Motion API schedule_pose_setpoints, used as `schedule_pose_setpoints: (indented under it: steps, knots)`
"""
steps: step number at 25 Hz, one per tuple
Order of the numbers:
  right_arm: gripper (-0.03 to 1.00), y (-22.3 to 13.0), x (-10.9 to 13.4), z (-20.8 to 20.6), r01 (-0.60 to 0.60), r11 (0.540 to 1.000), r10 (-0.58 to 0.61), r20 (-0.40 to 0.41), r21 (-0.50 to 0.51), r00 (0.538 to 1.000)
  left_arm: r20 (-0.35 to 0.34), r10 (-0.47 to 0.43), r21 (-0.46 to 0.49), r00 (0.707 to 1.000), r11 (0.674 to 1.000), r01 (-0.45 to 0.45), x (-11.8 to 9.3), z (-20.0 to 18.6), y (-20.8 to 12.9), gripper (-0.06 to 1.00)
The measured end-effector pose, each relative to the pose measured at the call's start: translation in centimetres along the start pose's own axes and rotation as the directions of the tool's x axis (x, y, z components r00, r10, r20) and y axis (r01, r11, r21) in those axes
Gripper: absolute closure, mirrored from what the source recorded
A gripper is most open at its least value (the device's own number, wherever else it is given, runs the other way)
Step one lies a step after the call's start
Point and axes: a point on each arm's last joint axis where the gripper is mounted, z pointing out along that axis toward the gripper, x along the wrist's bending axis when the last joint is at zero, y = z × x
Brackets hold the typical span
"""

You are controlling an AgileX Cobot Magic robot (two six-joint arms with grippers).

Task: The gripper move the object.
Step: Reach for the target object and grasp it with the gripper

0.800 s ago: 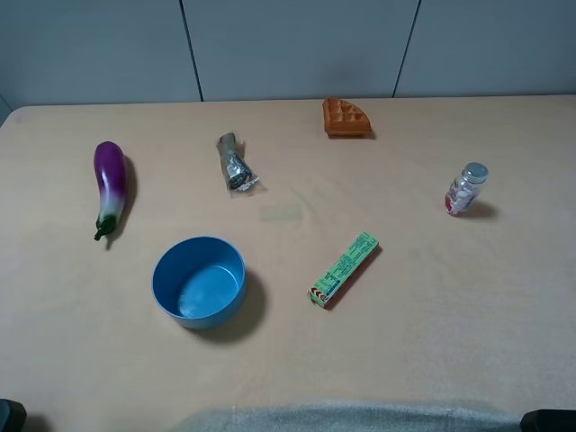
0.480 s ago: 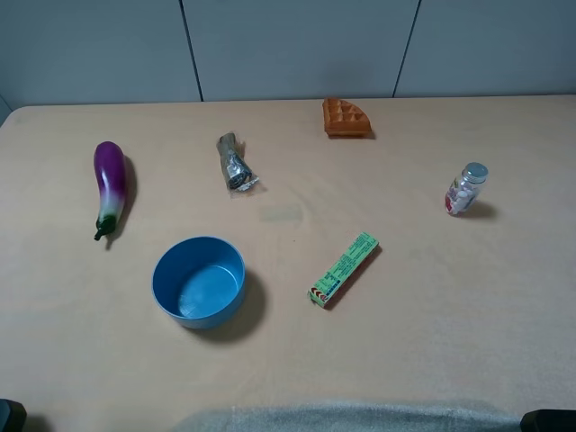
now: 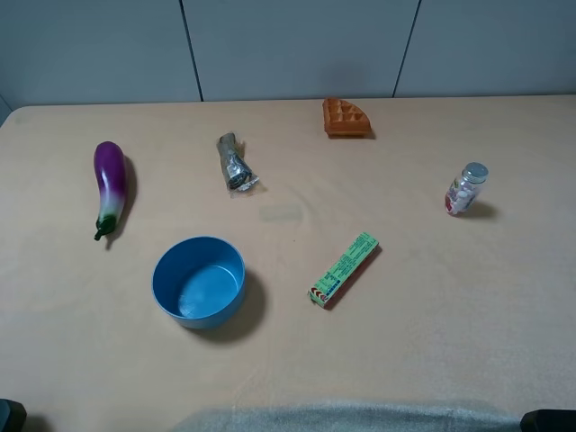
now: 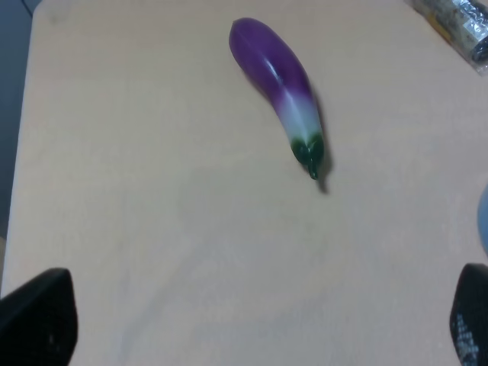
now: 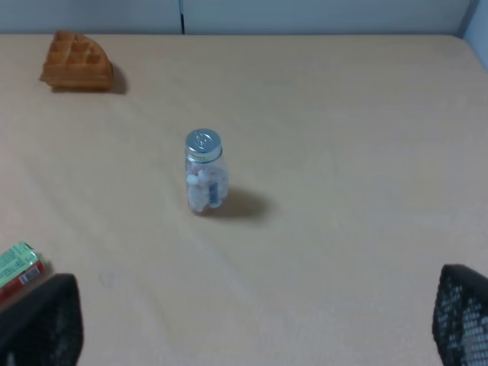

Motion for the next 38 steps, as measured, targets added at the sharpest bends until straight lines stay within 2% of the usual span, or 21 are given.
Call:
schedule_pose_setpoints:
  steps: [14,21,29,38]
  knots:
    - [0.28,0.0,0.1,0.0,0.028,1.0,-0.028,-0.013,-0.001,1.0,0.0,0.0,0.0,1.0,1.0,0.0,0.0,0.0,0.0,-0.03]
    - [0.28,2.2,0.7,0.4,0.062,0.997,-0.057,-0.09,0.054,0.994,0.0,0.0,0.0,1.0,1.0,0.0,0.0,0.0,0.0,-0.03]
    - [0.28,6.4,1.4,2.4,0.131,0.974,-0.092,-0.205,0.187,0.974,0.0,0.0,0.0,1.0,1.0,0.0,0.0,0.0,0.0,-0.03]
    - [0.28,9.8,2.5,4.0,0.232,0.947,-0.146,-0.343,0.223,0.928,0.0,0.0,0.0,1.0,1.0,0.0,0.0,0.0,0.0,-0.03]
